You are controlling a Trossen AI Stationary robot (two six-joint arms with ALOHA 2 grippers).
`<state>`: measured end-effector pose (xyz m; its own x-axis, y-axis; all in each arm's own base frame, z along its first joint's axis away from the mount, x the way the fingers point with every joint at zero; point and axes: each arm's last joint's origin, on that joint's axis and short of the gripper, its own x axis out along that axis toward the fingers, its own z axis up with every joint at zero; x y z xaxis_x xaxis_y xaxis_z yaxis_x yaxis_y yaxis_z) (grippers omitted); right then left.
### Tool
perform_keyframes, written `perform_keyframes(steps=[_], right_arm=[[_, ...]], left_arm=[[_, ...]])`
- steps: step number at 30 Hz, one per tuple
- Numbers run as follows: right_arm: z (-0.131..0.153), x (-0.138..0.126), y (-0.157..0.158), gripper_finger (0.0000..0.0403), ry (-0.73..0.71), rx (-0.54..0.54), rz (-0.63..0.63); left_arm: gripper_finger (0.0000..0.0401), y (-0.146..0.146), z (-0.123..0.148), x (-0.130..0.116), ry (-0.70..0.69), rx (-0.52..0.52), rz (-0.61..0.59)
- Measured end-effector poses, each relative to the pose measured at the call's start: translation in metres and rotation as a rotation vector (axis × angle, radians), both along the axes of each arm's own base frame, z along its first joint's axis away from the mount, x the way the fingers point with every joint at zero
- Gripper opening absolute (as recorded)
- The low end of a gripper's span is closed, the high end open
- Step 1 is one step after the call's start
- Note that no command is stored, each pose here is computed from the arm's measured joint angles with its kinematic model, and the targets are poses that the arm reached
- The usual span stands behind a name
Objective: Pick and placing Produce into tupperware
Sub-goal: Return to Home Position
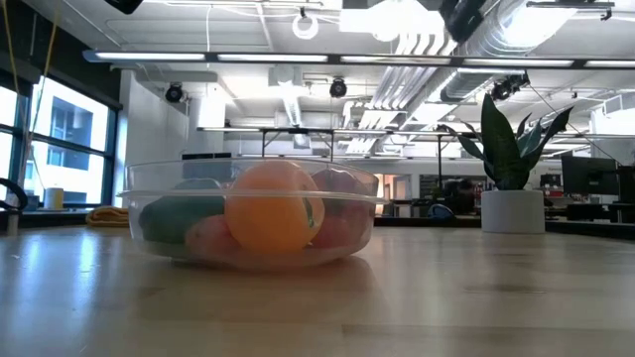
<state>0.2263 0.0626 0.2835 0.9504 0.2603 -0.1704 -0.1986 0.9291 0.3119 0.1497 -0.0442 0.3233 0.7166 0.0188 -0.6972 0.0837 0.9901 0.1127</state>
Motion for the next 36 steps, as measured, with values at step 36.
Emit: perform_keyframes(steps=[36], right_arm=[[0.039, -0.129, -0.046, 0.0, -0.671, -0.151, -0.09]], left_arm=[[0.0001, 0.0, 0.0, 0.0, 0.0, 0.0, 0.0]])
